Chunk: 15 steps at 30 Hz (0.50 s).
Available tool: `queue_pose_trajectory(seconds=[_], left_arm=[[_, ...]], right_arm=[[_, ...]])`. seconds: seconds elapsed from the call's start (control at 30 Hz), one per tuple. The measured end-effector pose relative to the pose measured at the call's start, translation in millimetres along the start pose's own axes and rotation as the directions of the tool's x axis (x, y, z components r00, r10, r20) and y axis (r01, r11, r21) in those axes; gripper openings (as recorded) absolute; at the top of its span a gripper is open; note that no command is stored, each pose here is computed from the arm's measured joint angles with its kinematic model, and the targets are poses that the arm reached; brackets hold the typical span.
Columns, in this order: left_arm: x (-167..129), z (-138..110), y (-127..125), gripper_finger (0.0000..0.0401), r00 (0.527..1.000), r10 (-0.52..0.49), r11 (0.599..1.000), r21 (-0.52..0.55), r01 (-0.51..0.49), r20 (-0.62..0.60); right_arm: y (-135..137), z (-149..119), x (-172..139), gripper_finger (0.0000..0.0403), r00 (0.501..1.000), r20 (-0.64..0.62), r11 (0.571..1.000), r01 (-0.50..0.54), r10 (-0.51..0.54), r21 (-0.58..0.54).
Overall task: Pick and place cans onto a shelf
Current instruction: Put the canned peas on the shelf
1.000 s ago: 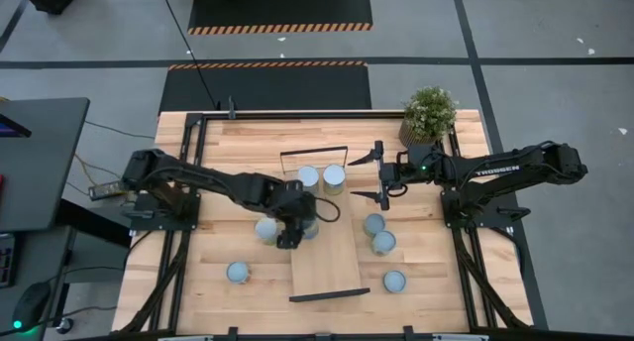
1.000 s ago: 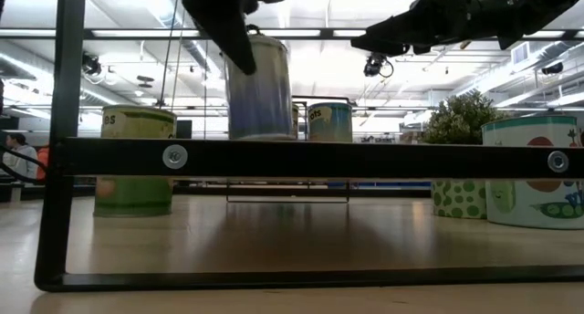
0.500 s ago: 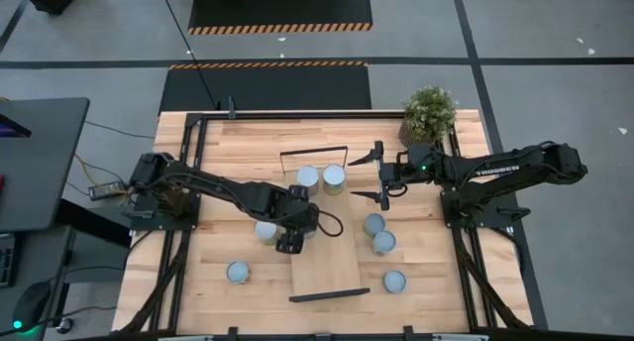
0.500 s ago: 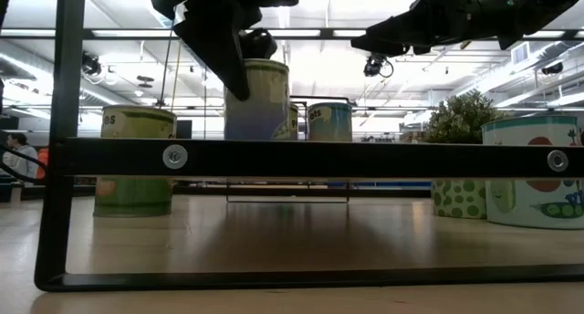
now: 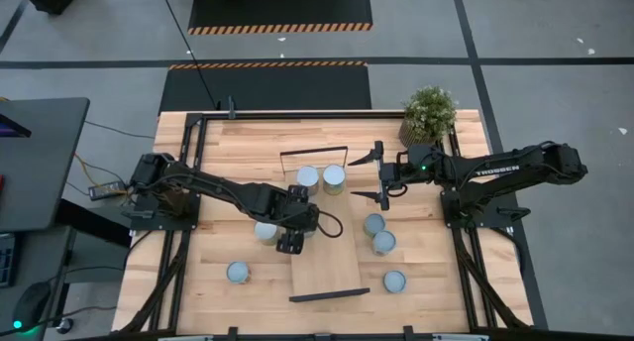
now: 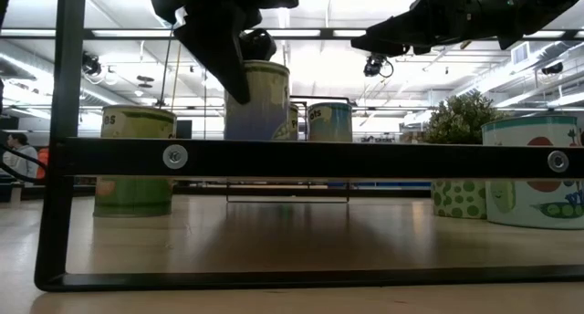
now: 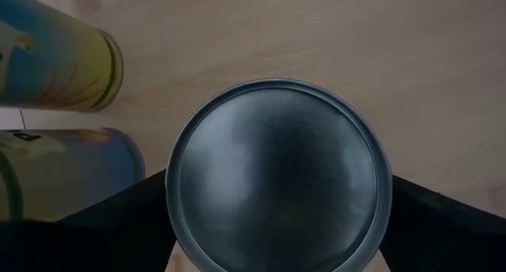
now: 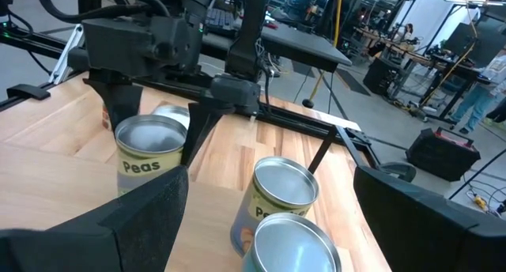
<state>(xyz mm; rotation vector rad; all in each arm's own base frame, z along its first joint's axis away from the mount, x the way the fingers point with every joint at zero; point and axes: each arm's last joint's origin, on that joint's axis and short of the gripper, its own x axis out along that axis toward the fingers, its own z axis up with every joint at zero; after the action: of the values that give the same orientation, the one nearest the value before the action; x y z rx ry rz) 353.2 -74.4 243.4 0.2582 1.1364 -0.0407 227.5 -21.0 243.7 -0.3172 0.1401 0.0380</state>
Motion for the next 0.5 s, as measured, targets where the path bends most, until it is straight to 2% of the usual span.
queue_pose_trajectory(seconds=[0.13, 0.27, 0.5], left_arm=[[0.0, 0.0, 0.4, 0.0357, 1.000, 0.015, 1.000, 0.003, -0.015, 0.000], [0.1, 1.4, 0.5, 0.0357, 1.000, 0.017, 0.998, 0.057, -0.018, 0.015], [0.1, 1.8, 2.3, 0.0357, 0.997, 0.081, 0.997, 0.006, -0.081, 0.018]], right_arm=[[0.1, -0.2, 0.0, 0.0368, 1.000, -0.001, 1.000, 0.000, 0.000, 0.000], [0.2, -0.4, 0.1, 0.0368, 1.000, -0.003, 1.000, -0.002, 0.002, 0.000], [0.3, -0.8, 0.0, 0.0368, 1.000, -0.007, 1.000, -0.002, 0.002, 0.000]])
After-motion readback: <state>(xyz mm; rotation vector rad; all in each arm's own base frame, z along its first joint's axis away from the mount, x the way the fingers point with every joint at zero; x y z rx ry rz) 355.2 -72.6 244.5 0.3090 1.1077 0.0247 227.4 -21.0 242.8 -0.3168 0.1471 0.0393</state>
